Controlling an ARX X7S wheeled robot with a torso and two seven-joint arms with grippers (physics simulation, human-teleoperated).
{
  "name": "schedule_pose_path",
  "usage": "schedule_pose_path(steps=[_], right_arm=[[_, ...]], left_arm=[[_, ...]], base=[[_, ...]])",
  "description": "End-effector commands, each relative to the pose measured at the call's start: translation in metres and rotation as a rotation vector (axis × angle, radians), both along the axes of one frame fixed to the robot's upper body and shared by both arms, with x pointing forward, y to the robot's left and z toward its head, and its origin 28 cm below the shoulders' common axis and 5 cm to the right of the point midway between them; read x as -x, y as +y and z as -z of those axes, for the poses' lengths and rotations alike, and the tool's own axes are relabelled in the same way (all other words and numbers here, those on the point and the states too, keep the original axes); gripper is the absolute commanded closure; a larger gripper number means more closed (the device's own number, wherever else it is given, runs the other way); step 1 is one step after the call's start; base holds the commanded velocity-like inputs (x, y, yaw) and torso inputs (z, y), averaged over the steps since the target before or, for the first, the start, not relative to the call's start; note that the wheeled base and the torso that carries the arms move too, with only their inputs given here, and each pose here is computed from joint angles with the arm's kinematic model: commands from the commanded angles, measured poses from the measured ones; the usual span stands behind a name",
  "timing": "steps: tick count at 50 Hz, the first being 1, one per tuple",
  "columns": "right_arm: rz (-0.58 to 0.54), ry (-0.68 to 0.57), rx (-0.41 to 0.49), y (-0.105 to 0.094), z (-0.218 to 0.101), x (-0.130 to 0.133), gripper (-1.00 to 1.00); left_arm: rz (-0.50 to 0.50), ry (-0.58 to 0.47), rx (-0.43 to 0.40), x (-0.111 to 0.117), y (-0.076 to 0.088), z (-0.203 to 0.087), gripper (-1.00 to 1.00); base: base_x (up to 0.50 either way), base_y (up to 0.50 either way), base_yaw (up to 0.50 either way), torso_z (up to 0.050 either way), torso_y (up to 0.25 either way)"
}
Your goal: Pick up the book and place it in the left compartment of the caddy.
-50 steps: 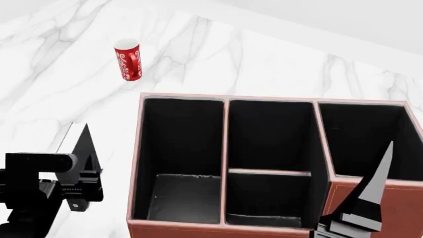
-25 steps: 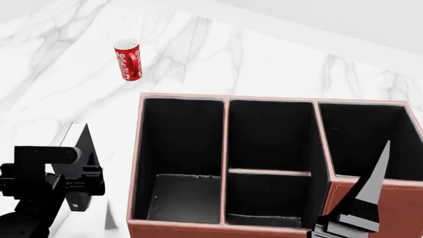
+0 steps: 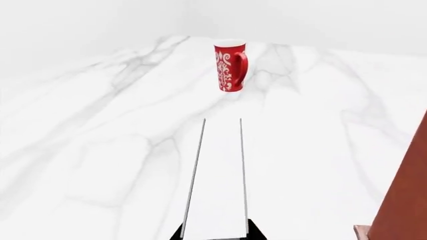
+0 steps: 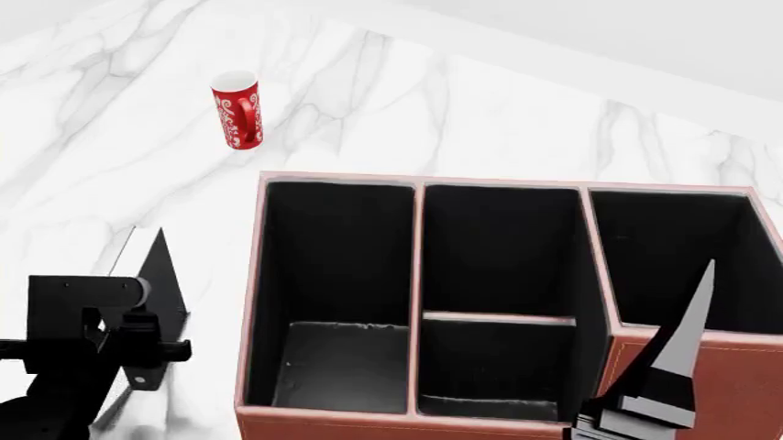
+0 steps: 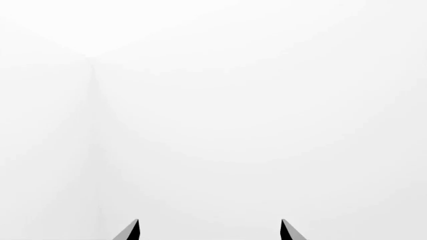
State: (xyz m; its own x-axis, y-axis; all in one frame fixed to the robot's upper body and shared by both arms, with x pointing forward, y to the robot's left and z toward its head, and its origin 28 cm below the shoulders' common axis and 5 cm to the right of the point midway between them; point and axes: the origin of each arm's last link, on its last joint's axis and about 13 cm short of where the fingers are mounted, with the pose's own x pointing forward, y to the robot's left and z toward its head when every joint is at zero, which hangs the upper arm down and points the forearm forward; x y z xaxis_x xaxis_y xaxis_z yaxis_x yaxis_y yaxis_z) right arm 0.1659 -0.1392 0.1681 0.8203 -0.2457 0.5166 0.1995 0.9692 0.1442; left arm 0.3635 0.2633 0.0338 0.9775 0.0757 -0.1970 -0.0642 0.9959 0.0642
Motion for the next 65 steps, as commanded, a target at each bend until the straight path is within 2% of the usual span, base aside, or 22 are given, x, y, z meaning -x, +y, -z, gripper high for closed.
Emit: schedule_pose_path(steps=[1,11,20,38,51,65], right_arm=[[0.001,-0.011,0.012,-0.001,0.0,-0.001,-1.0],[-0.001,-0.011,0.012,-0.001,-0.001,-0.001,-1.0],[-0.001,-0.009,0.015,-0.001,0.0,-0.001,-1.0],[-0.001,-0.01,0.016,-0.001,0.0,-0.001,-1.0],[0.0,-0.012,0.015,-0.001,-0.001,0.0,-1.0],[0.001,-0.015,0.015,-0.001,-0.001,0.0,-1.0]], left_arm=[[0.003,-0.028,0.057,-0.002,-0.008,0.0,1.0],[0.011,-0.039,0.059,-0.003,-0.008,-0.002,1.0],[0.039,-0.106,0.047,-0.011,-0.01,-0.018,1.0],[0.104,-0.331,0.014,0.018,-0.023,-0.097,1.0],[0.112,-0.426,-0.003,0.032,-0.026,-0.123,1.0],[0.177,-0.565,-0.004,0.062,-0.036,-0.164,1.0]], base=[[0.0,0.0,0.0,0.0,0.0],[0.0,0.0,0.0,0.0,0.0],[0.0,0.0,0.0,0.0,0.0],[0.0,0.0,0.0,0.0,0.002],[0.0,0.0,0.0,0.0,0.002],[0.0,0.0,0.0,0.0,0.001]])
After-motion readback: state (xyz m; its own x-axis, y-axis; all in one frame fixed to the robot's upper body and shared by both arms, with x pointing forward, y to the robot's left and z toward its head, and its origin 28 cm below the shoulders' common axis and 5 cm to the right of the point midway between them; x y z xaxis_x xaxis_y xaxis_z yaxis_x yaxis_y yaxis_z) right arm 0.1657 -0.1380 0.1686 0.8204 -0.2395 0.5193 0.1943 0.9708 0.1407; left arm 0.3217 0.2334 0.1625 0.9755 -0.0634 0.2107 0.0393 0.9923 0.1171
